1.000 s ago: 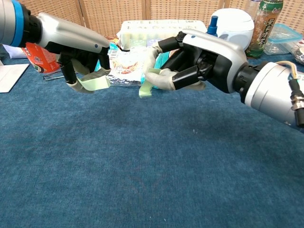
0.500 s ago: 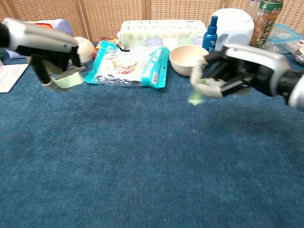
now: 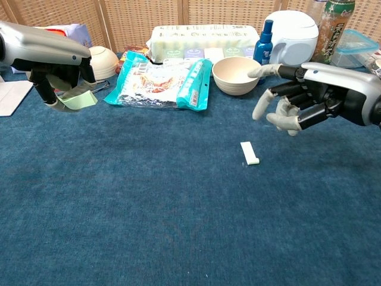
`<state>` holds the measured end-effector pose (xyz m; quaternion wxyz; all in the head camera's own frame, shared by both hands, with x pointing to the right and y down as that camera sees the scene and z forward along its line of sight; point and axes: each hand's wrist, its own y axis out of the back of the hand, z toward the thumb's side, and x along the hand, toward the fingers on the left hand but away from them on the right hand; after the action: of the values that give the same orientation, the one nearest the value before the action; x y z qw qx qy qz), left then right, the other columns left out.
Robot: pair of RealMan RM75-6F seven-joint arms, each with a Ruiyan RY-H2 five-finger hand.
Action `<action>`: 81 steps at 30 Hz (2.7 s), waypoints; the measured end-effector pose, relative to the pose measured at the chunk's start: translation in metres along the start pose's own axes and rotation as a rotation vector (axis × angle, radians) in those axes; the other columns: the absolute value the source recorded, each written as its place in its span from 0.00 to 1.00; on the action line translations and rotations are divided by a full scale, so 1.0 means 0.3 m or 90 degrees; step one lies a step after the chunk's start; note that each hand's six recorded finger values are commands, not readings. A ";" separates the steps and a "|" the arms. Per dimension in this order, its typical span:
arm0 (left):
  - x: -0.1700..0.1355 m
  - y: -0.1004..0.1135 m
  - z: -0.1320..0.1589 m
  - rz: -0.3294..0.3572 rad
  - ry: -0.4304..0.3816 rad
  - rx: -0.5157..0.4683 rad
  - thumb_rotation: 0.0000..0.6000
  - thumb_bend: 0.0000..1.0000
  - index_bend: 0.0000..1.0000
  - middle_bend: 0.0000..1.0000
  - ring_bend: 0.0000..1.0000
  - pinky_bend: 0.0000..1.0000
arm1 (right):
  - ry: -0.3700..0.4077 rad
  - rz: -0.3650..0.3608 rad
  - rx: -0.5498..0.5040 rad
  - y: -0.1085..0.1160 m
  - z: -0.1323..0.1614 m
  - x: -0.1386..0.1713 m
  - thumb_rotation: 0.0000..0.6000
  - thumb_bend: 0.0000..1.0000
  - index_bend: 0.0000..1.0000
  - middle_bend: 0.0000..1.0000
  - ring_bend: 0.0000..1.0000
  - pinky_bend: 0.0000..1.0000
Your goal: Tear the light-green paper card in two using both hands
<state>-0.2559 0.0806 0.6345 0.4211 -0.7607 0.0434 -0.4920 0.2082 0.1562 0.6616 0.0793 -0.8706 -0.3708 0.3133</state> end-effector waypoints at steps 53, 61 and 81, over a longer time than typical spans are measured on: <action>-0.665 -0.269 -0.196 0.177 0.289 -0.184 0.97 0.21 0.08 0.13 0.11 0.37 | -0.091 -0.179 0.315 0.238 -0.077 0.160 1.00 0.46 0.11 0.21 0.17 0.22; -0.761 -0.332 -0.176 0.227 0.324 -0.222 1.00 0.21 0.11 0.16 0.13 0.37 | -0.155 -0.251 0.411 0.295 -0.107 0.281 1.00 0.46 0.13 0.21 0.15 0.20; -0.824 -0.381 -0.151 0.254 0.339 -0.241 1.00 0.21 0.12 0.16 0.13 0.37 | -0.241 -0.298 0.421 0.316 -0.161 0.491 1.00 0.46 0.14 0.22 0.14 0.19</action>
<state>-0.4579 0.2455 0.5438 0.3345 -0.6471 0.3885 -0.5643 0.3720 0.1957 0.5930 0.3532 -0.6186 -0.4456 0.5423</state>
